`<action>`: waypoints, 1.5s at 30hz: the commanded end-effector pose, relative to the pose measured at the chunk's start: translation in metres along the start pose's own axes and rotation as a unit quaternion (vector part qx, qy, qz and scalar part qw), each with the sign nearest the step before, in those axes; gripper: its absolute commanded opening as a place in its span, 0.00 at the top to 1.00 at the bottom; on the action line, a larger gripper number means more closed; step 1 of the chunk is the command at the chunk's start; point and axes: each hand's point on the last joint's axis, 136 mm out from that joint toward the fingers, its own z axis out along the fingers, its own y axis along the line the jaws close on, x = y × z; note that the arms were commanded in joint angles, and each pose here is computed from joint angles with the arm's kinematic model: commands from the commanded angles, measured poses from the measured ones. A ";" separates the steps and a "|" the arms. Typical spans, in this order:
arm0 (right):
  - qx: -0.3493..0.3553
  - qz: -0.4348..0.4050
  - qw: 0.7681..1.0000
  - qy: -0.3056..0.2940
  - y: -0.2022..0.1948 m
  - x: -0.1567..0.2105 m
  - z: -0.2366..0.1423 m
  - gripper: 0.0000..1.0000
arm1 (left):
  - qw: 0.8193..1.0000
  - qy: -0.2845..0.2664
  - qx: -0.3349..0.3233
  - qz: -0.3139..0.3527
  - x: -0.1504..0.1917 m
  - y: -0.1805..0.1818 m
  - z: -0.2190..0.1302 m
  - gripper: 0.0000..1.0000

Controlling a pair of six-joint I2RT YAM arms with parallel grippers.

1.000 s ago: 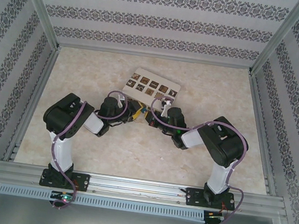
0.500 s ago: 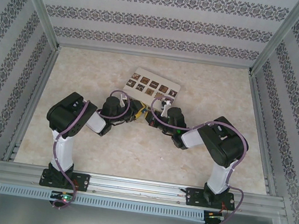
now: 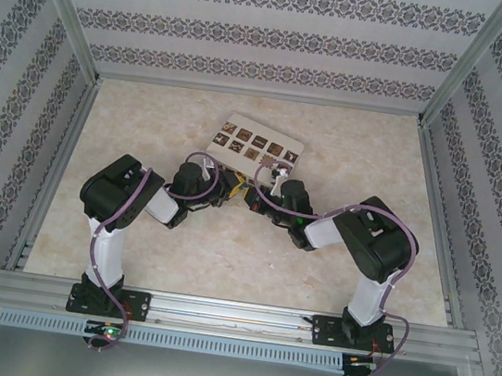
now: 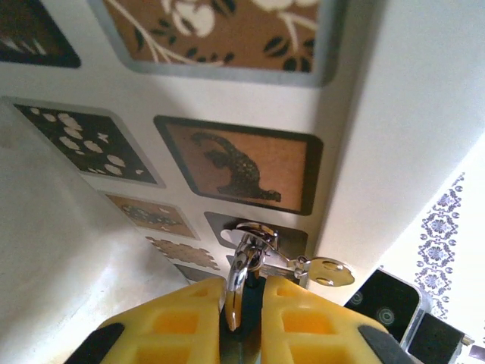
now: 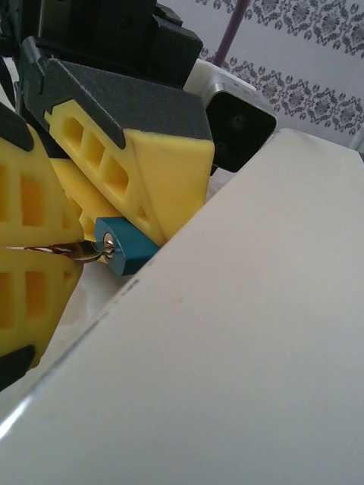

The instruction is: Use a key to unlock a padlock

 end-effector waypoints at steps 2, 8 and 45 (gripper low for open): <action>-0.003 -0.011 1.000 -0.004 0.008 0.001 -0.007 0.90 | 1.000 0.005 0.026 0.016 0.005 -0.019 0.005 0.87; 0.039 -0.046 0.998 -0.024 -0.003 -0.002 -0.025 0.74 | 0.999 0.006 0.021 0.032 0.007 -0.030 0.003 0.87; 0.138 -0.766 0.627 -0.028 0.055 -0.021 -0.124 0.04 | 0.999 0.037 -0.007 0.009 0.043 -0.061 -0.028 0.88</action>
